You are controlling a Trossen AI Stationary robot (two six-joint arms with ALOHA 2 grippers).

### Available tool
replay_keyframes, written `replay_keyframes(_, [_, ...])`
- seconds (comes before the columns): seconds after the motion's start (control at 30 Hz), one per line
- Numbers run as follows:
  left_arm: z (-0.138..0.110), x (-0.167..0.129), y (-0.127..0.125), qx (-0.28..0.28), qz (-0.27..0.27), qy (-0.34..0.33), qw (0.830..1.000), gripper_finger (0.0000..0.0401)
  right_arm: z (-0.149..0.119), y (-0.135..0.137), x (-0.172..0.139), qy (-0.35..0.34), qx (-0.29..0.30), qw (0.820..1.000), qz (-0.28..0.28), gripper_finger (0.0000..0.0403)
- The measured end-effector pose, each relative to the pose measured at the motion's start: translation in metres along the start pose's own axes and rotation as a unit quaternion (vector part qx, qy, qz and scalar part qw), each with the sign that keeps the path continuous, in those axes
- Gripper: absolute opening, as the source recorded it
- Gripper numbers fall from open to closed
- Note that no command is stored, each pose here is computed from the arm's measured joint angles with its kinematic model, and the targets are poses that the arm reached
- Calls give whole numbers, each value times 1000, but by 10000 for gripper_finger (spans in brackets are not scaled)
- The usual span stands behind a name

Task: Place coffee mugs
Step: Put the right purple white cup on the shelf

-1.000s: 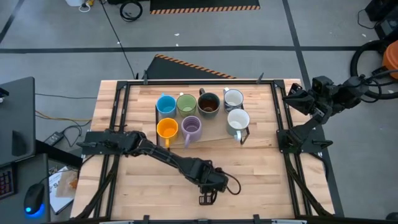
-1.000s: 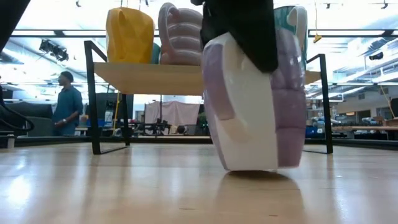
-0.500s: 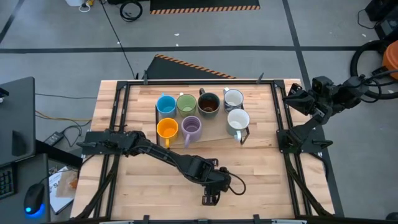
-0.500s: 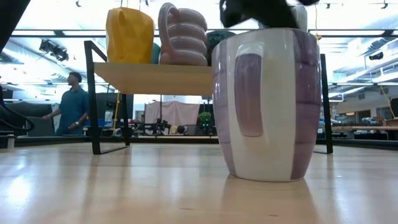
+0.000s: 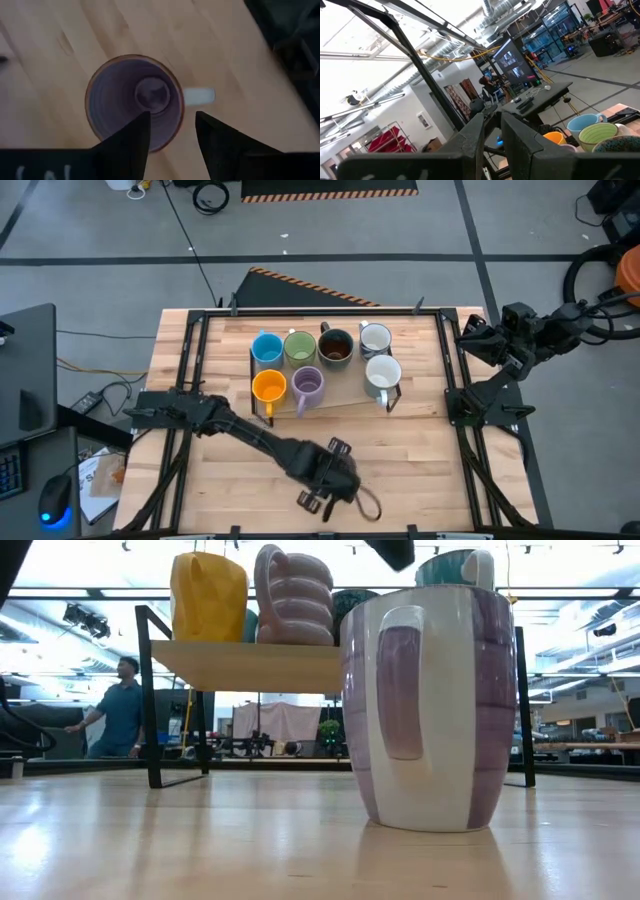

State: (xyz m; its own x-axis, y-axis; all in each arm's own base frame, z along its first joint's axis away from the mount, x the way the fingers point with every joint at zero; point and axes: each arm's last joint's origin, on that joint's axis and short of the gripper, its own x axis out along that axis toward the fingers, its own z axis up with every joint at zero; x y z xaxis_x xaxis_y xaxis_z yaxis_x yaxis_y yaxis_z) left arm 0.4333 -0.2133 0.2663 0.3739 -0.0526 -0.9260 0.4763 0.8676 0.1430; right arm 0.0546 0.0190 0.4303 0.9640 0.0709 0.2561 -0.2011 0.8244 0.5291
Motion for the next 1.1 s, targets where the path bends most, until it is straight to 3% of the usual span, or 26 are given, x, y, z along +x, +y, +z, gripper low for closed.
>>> replay_keyframes(0.13, [1,-3,-21,106,23,2,994,163,0,0,0,0,0,1000,0,73])
replay_keyframes(0.2, [2,-3,-27,130,22,0,991,163,0,0,0,0,0,1000,0,73])
replay_keyframes(0.47, [-5,12,-18,94,31,31,995,153,0,0,0,1,-1,1000,-1,73])
replay_keyframes(0.67, [-3,12,-14,121,16,20,992,132,0,0,0,2,-1,1000,0,73])
replay_keyframes(1.1, [-6,35,-4,112,6,41,993,125,0,0,0,1,1,1000,0,73])
